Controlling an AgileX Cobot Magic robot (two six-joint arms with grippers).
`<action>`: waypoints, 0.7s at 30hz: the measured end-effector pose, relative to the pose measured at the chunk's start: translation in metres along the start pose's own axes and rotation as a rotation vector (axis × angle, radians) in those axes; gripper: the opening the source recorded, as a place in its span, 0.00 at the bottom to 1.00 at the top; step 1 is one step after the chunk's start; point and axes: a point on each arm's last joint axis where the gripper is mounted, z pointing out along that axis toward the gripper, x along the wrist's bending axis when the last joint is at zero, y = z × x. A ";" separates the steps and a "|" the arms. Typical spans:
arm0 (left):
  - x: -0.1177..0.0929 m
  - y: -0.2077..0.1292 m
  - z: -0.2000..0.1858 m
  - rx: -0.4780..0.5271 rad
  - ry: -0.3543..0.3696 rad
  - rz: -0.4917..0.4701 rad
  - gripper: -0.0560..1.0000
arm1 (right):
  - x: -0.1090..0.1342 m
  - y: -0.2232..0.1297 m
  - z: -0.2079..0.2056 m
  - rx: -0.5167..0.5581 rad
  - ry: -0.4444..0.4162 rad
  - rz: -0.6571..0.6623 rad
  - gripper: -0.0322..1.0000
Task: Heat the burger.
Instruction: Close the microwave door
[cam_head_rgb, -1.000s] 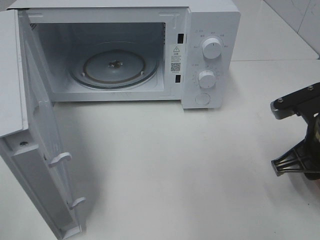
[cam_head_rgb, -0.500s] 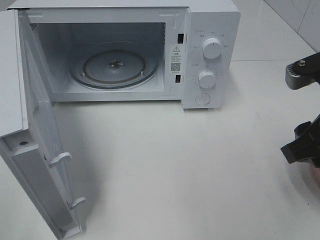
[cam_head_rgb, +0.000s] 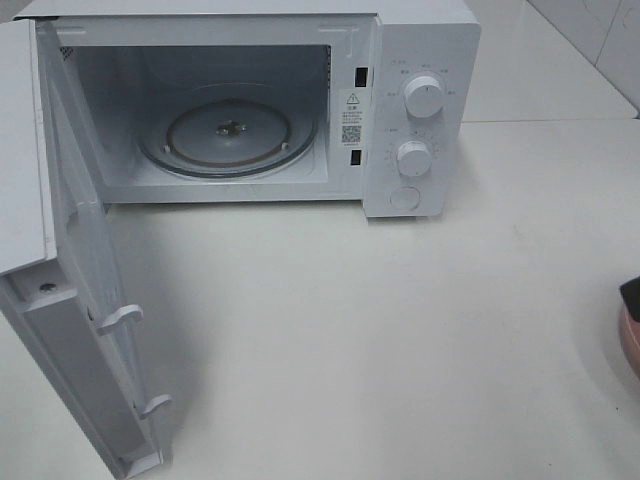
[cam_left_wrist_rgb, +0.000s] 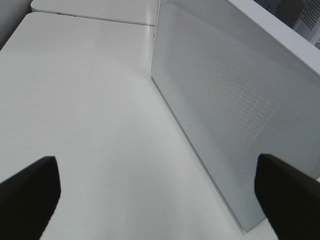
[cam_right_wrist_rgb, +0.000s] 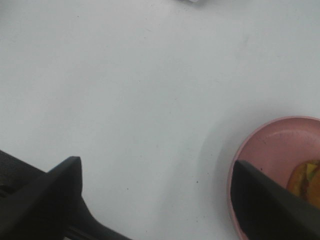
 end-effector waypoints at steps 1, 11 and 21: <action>0.000 0.000 0.000 0.000 0.000 0.000 0.98 | 0.000 0.000 0.000 0.000 0.000 0.000 0.77; 0.000 0.000 0.000 0.000 0.000 0.000 0.98 | -0.007 -0.030 -0.036 -0.076 -0.006 0.022 0.77; 0.000 0.000 0.000 0.000 0.000 0.000 0.98 | -0.011 -0.053 -0.054 -0.121 -0.019 0.038 0.77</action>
